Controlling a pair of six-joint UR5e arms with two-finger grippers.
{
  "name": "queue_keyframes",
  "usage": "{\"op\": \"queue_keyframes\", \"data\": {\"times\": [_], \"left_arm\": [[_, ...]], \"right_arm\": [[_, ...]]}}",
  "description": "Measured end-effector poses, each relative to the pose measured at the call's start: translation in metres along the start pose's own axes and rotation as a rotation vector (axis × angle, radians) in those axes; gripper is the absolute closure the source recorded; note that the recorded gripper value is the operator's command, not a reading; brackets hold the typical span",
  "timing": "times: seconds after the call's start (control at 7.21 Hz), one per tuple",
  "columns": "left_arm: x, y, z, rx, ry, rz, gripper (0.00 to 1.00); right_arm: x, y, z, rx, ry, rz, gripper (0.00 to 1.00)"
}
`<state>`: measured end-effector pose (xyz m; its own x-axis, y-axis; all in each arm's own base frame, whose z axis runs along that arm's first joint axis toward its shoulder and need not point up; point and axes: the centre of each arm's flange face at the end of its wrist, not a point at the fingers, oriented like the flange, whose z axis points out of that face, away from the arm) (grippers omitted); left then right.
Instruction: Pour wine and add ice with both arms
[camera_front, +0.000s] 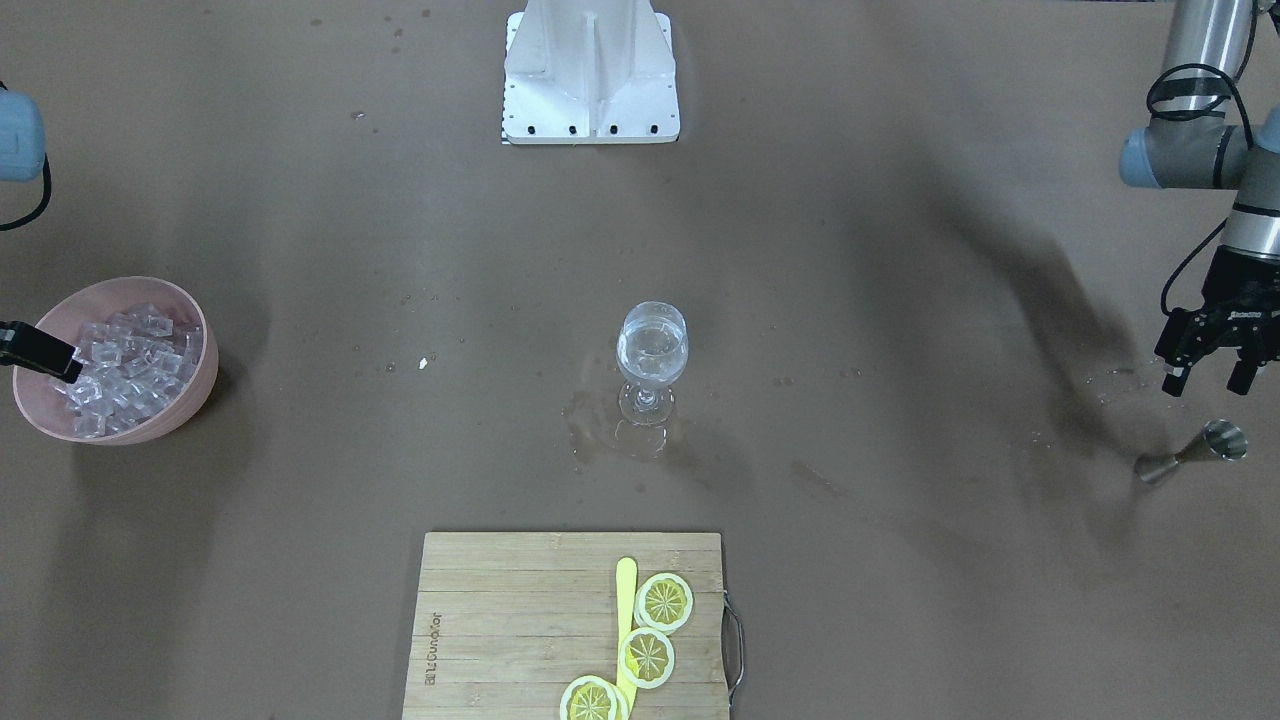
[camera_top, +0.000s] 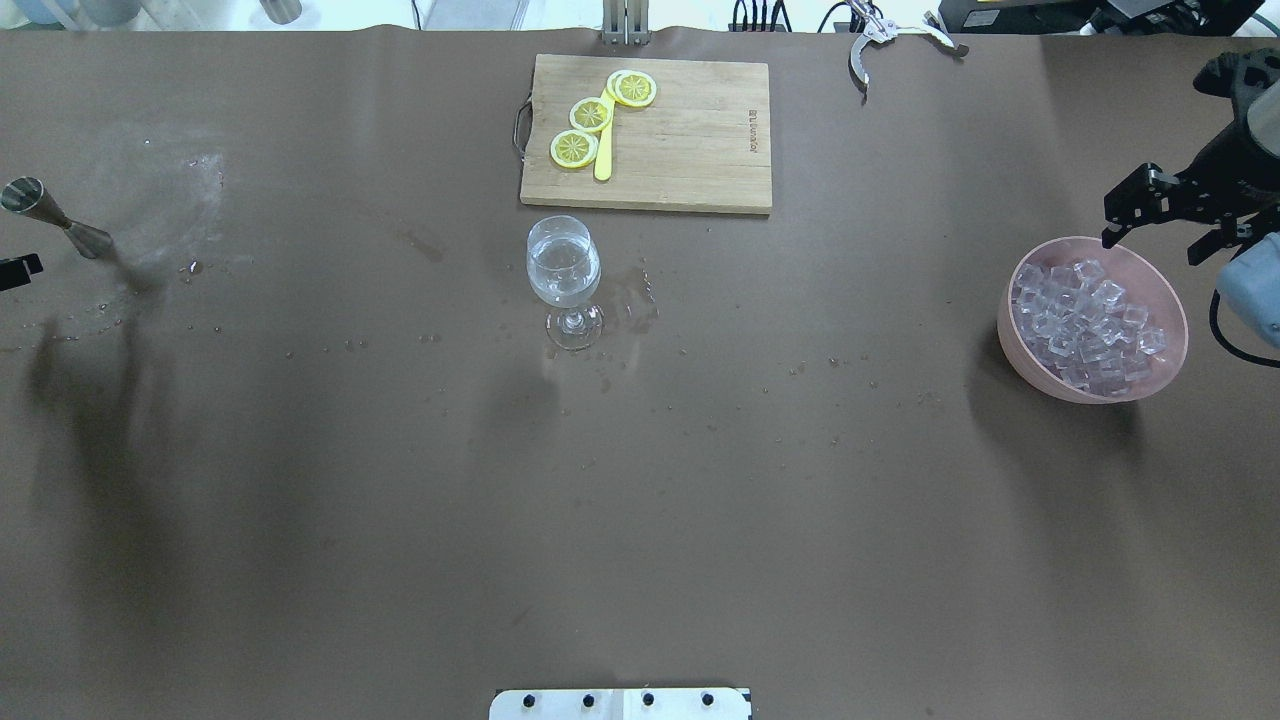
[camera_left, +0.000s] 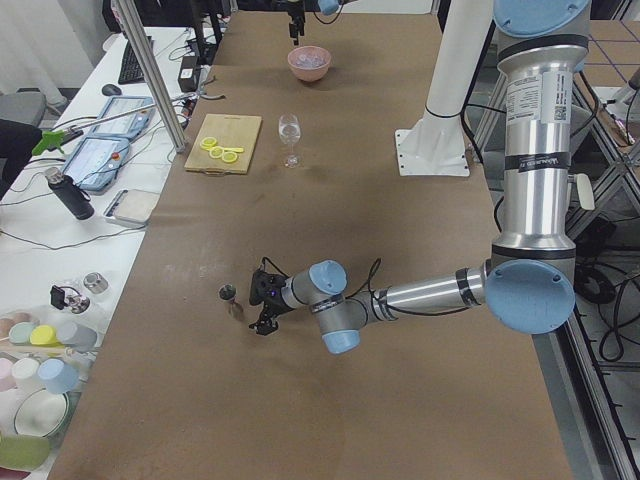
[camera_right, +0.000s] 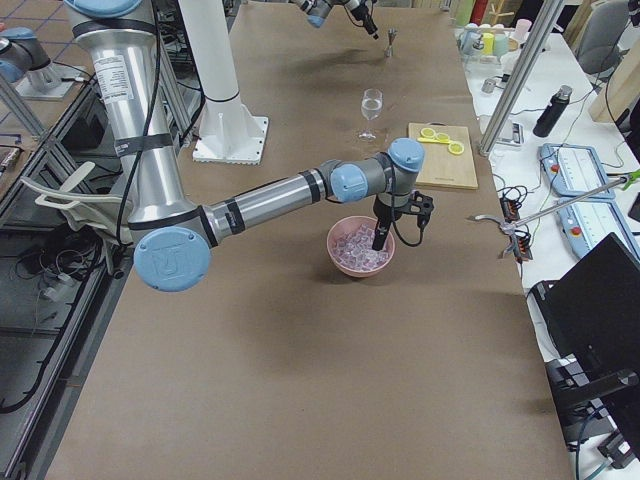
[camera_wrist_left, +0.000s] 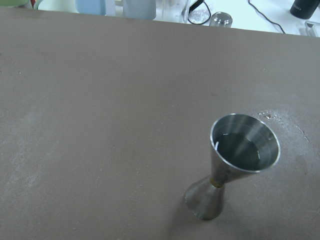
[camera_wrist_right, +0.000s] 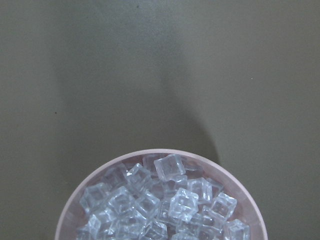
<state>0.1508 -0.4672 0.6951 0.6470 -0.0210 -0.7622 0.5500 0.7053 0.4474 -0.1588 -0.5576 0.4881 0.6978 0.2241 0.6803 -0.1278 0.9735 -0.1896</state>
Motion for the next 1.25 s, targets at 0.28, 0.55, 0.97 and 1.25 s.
{"op": "queue_keyframes", "data": {"times": [0.28,0.55,0.97,1.25], "left_arm": [[0.006,0.016,-0.001,0.102,-0.011,0.006,0.03],[0.014,0.029,-0.001,0.209,-0.033,0.021,0.07],[0.031,0.038,0.021,0.261,-0.057,0.047,0.03],[0.037,0.038,0.033,0.261,-0.063,0.073,0.03]], "right_arm": [[-0.014,-0.007,0.026,0.020,-0.033,0.012,0.05],[-0.027,-0.006,0.032,0.027,-0.046,0.020,0.05],[-0.003,0.006,0.044,0.024,-0.035,0.032,0.05],[0.008,0.019,0.043,0.035,-0.049,0.048,0.05]]}}
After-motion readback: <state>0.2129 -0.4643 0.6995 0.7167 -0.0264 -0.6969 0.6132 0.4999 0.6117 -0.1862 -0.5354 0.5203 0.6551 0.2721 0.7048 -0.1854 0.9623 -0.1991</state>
